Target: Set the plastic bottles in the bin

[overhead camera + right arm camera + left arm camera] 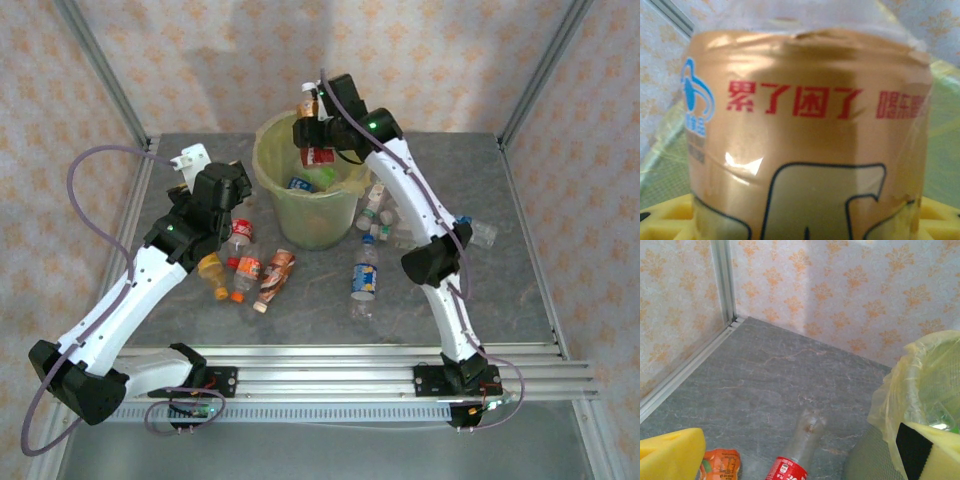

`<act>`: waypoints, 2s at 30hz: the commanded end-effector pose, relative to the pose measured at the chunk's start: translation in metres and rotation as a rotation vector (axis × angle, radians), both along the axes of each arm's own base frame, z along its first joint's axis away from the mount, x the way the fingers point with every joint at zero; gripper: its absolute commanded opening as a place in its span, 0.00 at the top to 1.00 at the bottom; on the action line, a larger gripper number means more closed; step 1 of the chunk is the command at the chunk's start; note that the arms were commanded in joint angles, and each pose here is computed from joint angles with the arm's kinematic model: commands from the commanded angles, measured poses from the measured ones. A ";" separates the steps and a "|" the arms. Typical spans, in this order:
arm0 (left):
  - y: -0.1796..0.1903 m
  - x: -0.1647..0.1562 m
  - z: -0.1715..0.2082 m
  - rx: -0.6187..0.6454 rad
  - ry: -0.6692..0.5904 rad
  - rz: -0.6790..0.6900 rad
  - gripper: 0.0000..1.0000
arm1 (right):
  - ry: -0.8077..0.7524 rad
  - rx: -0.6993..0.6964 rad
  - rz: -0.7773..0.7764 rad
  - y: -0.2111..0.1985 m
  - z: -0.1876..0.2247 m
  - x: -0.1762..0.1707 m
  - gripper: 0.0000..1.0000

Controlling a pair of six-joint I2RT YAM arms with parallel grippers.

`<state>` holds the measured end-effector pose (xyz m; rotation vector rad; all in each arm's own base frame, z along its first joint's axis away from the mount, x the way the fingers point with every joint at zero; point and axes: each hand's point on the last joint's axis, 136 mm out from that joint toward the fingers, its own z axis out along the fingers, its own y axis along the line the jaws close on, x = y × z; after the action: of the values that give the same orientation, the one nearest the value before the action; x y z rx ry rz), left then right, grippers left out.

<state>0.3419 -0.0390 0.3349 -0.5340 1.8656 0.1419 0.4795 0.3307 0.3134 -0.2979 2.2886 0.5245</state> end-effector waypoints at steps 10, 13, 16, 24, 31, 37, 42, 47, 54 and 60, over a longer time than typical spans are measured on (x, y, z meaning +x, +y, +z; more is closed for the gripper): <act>0.006 0.002 0.001 0.013 0.002 0.036 0.00 | 0.116 -0.179 0.005 -0.007 -0.067 -0.001 0.49; 0.004 0.006 -0.002 0.016 0.019 0.030 0.00 | 0.152 -0.223 0.000 -0.013 -0.079 -0.006 0.48; 0.003 0.009 -0.005 0.004 0.028 0.026 0.00 | 0.186 -0.263 -0.007 -0.020 -0.088 -0.012 0.46; 0.005 0.011 -0.006 -0.023 0.026 0.027 0.00 | 0.249 -0.325 -0.010 -0.034 -0.092 -0.031 0.46; 0.004 0.013 -0.007 -0.027 0.031 0.023 0.00 | 0.286 -0.372 -0.023 -0.048 -0.092 -0.043 0.45; 0.003 0.014 -0.009 -0.024 0.041 0.022 0.00 | 0.313 -0.435 -0.046 -0.060 -0.099 -0.049 0.45; 0.004 0.015 -0.011 -0.022 0.049 0.024 0.00 | 0.328 -0.451 -0.067 -0.066 -0.099 -0.053 0.44; 0.006 0.015 -0.012 -0.024 0.054 0.025 0.00 | 0.318 -0.446 -0.071 -0.066 -0.096 -0.052 0.35; 0.011 0.013 -0.016 -0.016 0.072 0.038 0.00 | 0.312 -0.413 -0.061 -0.061 -0.092 -0.052 0.14; 0.021 0.010 -0.020 -0.015 0.094 0.055 0.00 | 0.270 -0.370 -0.068 -0.059 -0.072 -0.051 0.07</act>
<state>0.3559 -0.0261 0.3119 -0.5671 1.9406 0.1814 0.4380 0.2807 0.2028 -0.3733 2.7030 0.0852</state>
